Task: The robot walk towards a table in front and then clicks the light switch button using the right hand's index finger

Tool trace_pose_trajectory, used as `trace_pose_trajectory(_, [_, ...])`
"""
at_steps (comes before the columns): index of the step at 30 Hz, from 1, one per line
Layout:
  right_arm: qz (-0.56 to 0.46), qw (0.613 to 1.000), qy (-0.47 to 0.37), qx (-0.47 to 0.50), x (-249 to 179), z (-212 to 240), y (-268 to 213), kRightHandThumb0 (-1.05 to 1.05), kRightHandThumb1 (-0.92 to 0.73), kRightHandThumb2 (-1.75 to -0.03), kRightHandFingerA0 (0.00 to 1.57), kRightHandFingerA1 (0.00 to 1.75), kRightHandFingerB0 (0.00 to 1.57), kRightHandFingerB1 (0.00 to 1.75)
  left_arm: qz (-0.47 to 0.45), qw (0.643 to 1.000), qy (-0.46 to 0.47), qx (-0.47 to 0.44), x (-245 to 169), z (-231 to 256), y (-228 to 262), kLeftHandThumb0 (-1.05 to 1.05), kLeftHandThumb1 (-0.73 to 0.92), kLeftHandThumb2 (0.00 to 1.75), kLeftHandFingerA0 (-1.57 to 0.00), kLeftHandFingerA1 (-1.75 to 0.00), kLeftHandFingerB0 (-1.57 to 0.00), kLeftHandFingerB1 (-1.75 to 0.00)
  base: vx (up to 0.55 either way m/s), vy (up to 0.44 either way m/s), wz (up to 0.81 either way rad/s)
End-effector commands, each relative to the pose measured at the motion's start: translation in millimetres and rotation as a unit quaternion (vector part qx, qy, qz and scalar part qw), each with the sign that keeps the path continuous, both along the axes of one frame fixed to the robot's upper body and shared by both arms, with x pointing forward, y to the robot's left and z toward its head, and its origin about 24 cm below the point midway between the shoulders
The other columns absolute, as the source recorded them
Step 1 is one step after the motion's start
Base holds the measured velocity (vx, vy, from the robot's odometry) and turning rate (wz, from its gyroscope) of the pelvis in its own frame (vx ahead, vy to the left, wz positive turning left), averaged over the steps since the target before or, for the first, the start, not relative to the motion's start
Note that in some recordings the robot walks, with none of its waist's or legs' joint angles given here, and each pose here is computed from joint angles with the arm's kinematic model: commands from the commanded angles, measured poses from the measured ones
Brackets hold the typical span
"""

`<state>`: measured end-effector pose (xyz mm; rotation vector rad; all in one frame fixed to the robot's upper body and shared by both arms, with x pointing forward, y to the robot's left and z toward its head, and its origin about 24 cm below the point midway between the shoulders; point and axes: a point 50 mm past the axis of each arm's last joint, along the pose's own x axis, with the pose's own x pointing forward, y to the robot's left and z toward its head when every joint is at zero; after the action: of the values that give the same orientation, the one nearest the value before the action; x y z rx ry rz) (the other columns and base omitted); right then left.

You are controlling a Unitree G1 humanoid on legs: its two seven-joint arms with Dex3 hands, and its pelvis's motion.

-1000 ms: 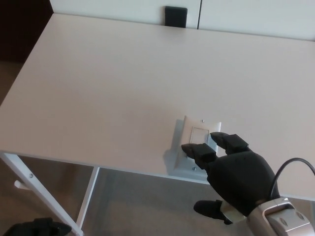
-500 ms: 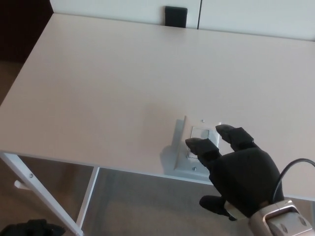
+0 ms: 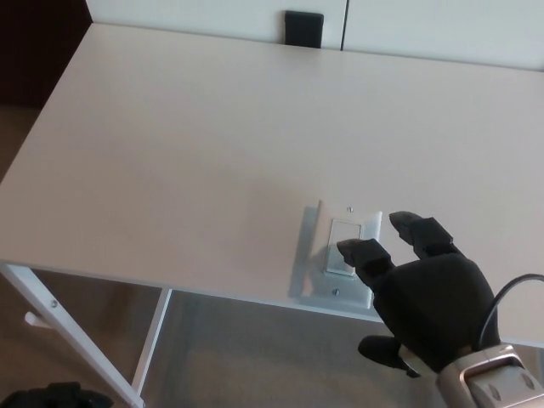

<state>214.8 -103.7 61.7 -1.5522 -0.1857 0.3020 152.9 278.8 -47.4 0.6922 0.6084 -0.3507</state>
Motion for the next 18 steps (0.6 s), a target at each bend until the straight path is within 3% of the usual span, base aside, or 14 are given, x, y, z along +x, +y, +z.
trace_pose_trajectory(1, [-0.010,1.000,0.015,0.003,2,-7,-4,-0.37,-0.29,-0.91,0.03,0.51,0.01,0.45,-0.008,1.000,0.009,0.012,0,1,5,-0.41,0.49,0.56,-0.65,-0.42,-0.54,-0.37,0.00,0.000,0.00])
trace_pose_trajectory(2, [-0.010,1.000,0.020,0.002,2,-8,-3,-0.37,-0.29,-0.91,0.03,0.51,0.01,0.45,-0.008,1.000,0.010,0.014,0,1,5,-0.41,0.49,0.56,-0.65,-0.42,-0.54,-0.37,0.00,0.000,0.00])
trace_pose_trajectory(3, [-0.010,1.000,0.030,-0.004,2,-12,-3,-0.75,-0.49,-0.84,0.05,0.31,0.17,0.42,-0.008,1.000,0.010,0.015,0,1,4,-0.41,0.49,0.56,-0.66,-0.42,-0.54,-0.37,0.00,0.000,0.00])
trace_pose_trajectory(6, [-0.007,0.999,0.040,-0.013,2,-17,-2,-0.77,-0.50,-0.85,0.04,0.30,0.17,0.42,-0.011,1.000,0.009,0.016,-1,1,3,-0.40,0.49,0.56,-0.66,-0.42,-0.54,-0.37,0.00,0.000,0.00])
trace_pose_trajectory(9, [-0.004,0.998,0.051,-0.021,1,-24,2,-0.76,-0.49,-0.85,0.04,0.31,0.17,0.42,-0.007,1.000,0.012,0.011,-1,1,4,-0.39,0.50,0.56,-0.66,-0.42,-0.54,-0.37,0.00,0.000,0.00])
trace_pose_trajectory(10, [-0.003,0.998,0.054,-0.022,1,-25,3,-0.38,-0.31,-0.93,0.02,0.51,0.00,0.45,-0.007,1.000,0.012,0.010,-1,1,4,-0.38,0.50,0.56,-0.66,-0.42,-0.54,-0.37,0.00,0.000,0.00])
trace_pose_trajectory(14, [-0.001,0.998,0.059,-0.027,-2,-31,4,-0.38,-0.30,-0.93,0.02,0.51,0.00,0.45,-0.012,1.000,0.012,0.015,0,2,3,-0.40,0.50,0.56,-0.66,-0.42,-0.54,-0.37,0.00,0.000,0.00])
trace_pose_trajectory(15, [0.000,0.998,0.061,-0.026,-3,-32,6,-0.77,-0.49,-0.85,0.05,0.31,0.19,0.42,-0.013,1.000,0.014,0.017,-1,3,4,-0.41,0.50,0.56,-0.66,-0.42,-0.54,-0.37,0.00,0.000,0.00])
trace_pose_trajectory(16, [0.003,0.998,0.061,-0.025,-5,-32,6,-0.38,-0.29,-0.92,0.02,0.51,0.00,0.45,-0.014,1.000,0.014,0.018,-1,2,4,-0.40,0.49,0.56,-0.66,-0.42,-0.54,-0.37,0.00,0.000,0.00])
trace_pose_trajectory(18, [0.007,0.998,0.058,-0.024,-7,-33,7,-0.38,-0.29,-0.92,0.02,0.51,0.00,0.45,-0.015,1.000,0.013,0.018,-1,2,4,-0.39,0.49,0.56,-0.66,-0.42,-0.54,-0.37,0.00,0.000,0.00])
